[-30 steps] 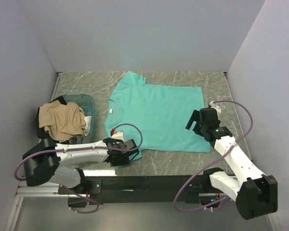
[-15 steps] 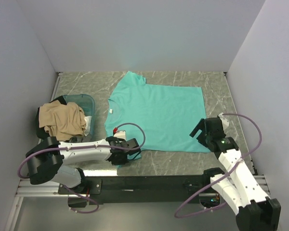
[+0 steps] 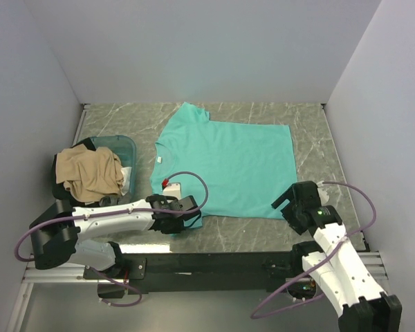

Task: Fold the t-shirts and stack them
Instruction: Fold the tshirt

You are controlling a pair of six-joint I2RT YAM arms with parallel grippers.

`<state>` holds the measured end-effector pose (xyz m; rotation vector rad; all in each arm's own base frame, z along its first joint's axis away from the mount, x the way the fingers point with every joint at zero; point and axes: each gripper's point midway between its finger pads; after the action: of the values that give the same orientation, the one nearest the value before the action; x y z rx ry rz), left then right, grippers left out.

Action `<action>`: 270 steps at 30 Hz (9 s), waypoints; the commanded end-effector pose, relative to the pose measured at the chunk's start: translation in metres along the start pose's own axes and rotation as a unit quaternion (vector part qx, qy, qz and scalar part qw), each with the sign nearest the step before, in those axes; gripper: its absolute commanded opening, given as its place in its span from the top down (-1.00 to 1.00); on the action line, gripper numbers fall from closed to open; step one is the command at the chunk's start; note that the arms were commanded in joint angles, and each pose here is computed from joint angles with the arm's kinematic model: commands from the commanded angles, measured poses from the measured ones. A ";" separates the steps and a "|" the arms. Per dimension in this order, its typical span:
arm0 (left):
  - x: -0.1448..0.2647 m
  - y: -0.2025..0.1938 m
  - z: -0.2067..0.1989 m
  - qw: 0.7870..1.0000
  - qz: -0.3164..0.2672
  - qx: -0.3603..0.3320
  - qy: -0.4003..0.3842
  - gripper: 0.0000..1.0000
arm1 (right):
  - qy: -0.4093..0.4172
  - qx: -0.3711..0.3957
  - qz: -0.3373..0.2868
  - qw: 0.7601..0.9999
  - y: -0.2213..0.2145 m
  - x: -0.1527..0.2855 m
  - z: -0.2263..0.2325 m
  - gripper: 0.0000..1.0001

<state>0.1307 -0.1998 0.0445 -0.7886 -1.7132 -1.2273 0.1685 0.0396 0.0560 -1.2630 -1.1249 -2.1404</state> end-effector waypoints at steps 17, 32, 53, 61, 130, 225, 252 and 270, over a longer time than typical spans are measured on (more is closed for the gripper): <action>0.003 0.013 -0.008 0.999 -0.012 0.003 -0.035 0.99 | -0.070 -0.054 -0.015 0.996 0.002 -0.040 -0.029 -0.57; 0.004 0.024 -0.007 0.999 -0.015 0.012 -0.037 0.99 | -0.072 -0.048 -0.017 0.996 0.012 -0.043 -0.033 0.59; 0.012 0.073 -0.013 0.997 -0.076 0.013 -0.020 0.99 | -0.032 0.011 -0.058 0.998 0.054 -0.022 -0.004 1.00; 0.019 0.124 -0.033 0.991 -0.126 0.015 -0.035 0.99 | -0.015 0.039 -0.076 0.996 0.087 -0.013 0.021 1.00; -0.061 0.310 -0.091 0.978 -0.200 -0.044 0.030 -0.99 | -0.054 0.084 -0.143 0.985 0.203 -0.037 0.084 -0.80; -0.178 0.397 -0.126 0.976 -0.156 0.154 -0.014 -0.25 | 0.050 0.185 -0.096 0.977 0.120 -0.025 0.098 -0.84; -0.201 0.367 -0.111 0.985 -0.106 0.134 0.009 0.99 | 0.048 0.171 -0.120 0.977 0.135 -0.020 0.102 -0.82; -0.143 0.394 -0.115 0.973 -0.170 0.150 -0.031 0.99 | -0.139 0.162 -0.134 0.968 0.271 -0.081 0.140 -0.78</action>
<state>0.5519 -0.1827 0.0377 -0.4014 -1.9649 -1.1139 0.4608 0.0119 0.1559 -1.1640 -1.7182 -2.0027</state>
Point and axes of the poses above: each gripper's point midway between its finger pads, its own x axis back along the fingers, its own z axis along the line the jaws close on, y = z × x, and after that the axes turned 12 degrees about x, right-handed
